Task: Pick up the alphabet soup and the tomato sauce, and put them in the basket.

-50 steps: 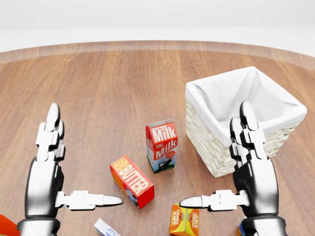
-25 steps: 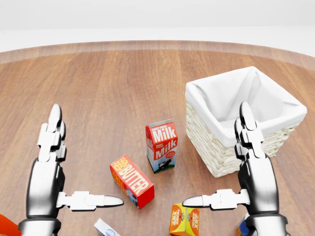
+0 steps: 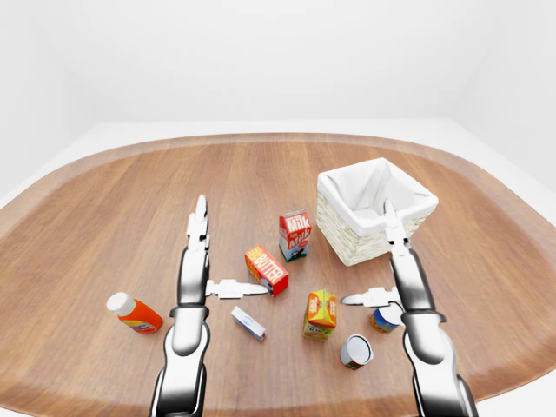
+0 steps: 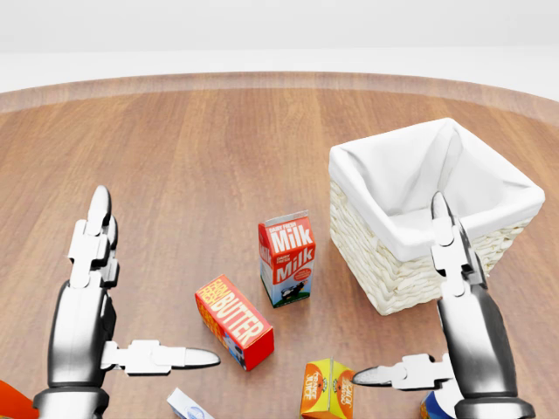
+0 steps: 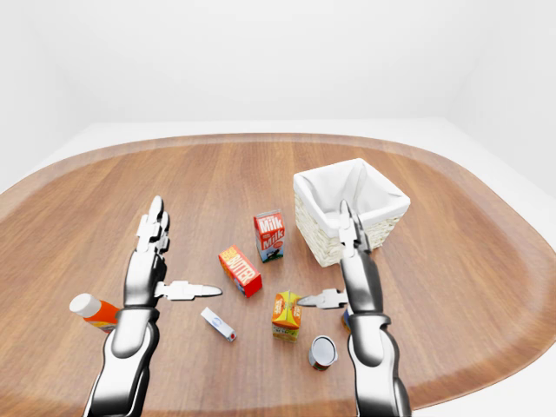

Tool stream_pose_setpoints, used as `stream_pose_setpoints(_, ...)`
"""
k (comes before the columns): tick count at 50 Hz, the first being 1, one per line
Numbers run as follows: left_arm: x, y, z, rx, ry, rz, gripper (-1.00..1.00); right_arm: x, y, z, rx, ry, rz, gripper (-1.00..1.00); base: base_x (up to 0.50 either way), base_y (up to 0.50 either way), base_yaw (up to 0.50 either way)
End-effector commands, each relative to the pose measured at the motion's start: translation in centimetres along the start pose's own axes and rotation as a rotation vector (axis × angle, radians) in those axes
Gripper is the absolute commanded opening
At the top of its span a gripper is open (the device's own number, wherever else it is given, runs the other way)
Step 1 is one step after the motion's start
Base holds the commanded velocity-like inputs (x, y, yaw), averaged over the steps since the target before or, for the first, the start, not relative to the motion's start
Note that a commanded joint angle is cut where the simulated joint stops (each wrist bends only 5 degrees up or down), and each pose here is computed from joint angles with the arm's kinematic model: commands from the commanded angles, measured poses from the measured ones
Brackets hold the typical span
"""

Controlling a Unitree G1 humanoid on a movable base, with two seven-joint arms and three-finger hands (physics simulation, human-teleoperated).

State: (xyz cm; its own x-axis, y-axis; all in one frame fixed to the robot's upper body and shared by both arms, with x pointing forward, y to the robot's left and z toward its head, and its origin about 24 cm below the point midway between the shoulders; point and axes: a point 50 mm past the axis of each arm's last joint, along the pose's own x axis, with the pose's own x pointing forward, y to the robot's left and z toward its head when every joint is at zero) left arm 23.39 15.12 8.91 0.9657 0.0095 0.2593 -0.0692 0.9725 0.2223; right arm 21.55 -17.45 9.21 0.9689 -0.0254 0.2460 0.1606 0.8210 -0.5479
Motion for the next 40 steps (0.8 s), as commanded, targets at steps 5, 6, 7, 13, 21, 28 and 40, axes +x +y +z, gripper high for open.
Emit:
stream_pose_setpoints(5, 0.0, 0.0, -0.2, 0.006, 0.009, 0.001, 1.00, -1.0, -0.9, -0.7, -0.278, 0.038, -0.064, 1.00, 0.00, 0.00, 0.00)
stream_pose_setpoints(6, 0.1, 0.0, -0.1, 0.007, 0.004, 0.001, 1.00, -0.8, -1.2, -0.8, -0.331, 0.036, -0.096, 1.00, 0.00, 0.00, 0.00)
stream_pose_setpoints(7, 0.1, 0.0, -0.1, 0.008, 0.004, 0.001, 1.00, -0.7, -1.3, -0.9, -0.362, 0.033, -0.115, 1.00, 0.00, 0.00, 0.00)
stream_pose_setpoints(13, 0.1, 0.0, -0.1, 0.009, 0.001, 0.002, 1.00, -0.5, -1.4, -1.1, -0.430, 0.029, -0.132, 1.00, 0.00, 0.00, 0.00)
stream_pose_setpoints(21, 0.1, 0.0, -0.2, 0.009, 0.005, 0.002, 1.00, -1.0, -1.4, -0.8, -0.473, 0.024, -0.114, 1.00, 0.00, 0.00, 0.00)
stream_pose_setpoints(28, 0.0, 0.0, 0.1, 0.010, -0.004, 0.001, 1.00, -1.3, -1.4, -0.7, -0.515, 0.024, -0.098, 1.00, 0.00, 0.00, 0.00)
stream_pose_setpoints(40, 0.0, 0.0, -0.1, 0.010, 0.006, -0.001, 1.00, -1.9, -1.7, -0.8, -0.678, 0.016, -0.129, 1.00, 0.00, 0.00, 0.00)
